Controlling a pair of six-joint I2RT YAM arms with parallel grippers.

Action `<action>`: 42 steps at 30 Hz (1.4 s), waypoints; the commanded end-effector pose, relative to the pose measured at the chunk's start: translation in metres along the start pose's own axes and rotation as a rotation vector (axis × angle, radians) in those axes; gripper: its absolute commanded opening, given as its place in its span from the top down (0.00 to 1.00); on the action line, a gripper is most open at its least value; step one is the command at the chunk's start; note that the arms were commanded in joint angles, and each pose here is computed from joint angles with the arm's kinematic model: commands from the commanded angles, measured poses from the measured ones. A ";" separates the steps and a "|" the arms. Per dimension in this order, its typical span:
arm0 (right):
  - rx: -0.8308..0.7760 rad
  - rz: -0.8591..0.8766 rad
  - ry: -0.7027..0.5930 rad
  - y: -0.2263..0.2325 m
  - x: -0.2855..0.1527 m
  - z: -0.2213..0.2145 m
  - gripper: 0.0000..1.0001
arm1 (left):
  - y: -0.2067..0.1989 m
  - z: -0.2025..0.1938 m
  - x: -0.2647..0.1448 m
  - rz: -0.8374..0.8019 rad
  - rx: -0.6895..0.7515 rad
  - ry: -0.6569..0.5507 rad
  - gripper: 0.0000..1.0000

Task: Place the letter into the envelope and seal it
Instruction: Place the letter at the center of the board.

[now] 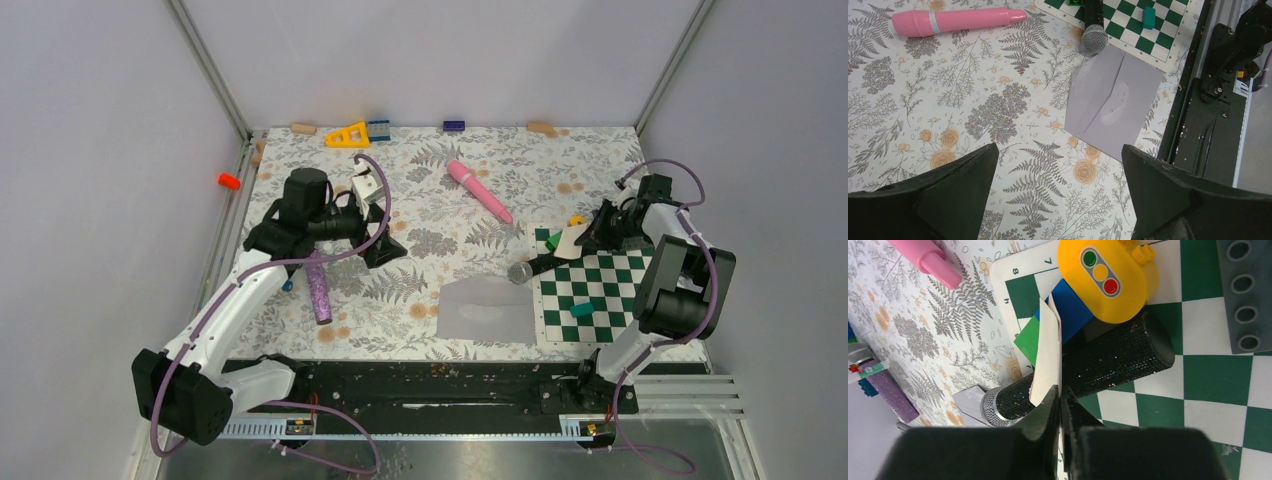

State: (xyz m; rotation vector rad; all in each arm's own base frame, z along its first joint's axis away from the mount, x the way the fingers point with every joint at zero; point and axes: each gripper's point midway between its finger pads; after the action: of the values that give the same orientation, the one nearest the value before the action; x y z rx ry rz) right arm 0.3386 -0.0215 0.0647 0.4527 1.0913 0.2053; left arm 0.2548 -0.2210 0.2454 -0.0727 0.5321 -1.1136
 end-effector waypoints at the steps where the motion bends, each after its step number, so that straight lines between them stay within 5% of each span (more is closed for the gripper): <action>1: -0.008 -0.044 -0.016 -0.009 -0.002 0.010 0.90 | -0.005 0.012 -0.003 -0.024 0.034 -0.053 0.01; 12: 0.002 -0.056 0.009 -0.011 -0.003 0.003 0.63 | -0.006 0.013 -0.002 -0.032 0.035 -0.056 0.01; 28: -0.011 -0.093 0.030 -0.017 -0.006 -0.004 0.58 | -0.007 0.014 -0.004 -0.034 0.039 -0.061 0.01; 42: -0.009 -0.038 0.010 0.004 -0.024 -0.002 0.43 | -0.011 0.017 -0.007 -0.042 0.051 -0.075 0.01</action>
State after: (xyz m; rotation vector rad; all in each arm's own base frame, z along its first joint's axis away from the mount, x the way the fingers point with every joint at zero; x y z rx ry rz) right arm 0.3229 -0.0292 0.0587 0.4188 1.1593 0.1567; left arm 0.2528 -0.2214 0.2473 -0.0892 0.5252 -1.1250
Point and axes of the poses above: each gripper's point midway between its finger pads, its own x axis out along the fingers, its own y axis along the line the jaws close on, z = x × y, and after that the axes turned 12 degrees about -x, right-handed
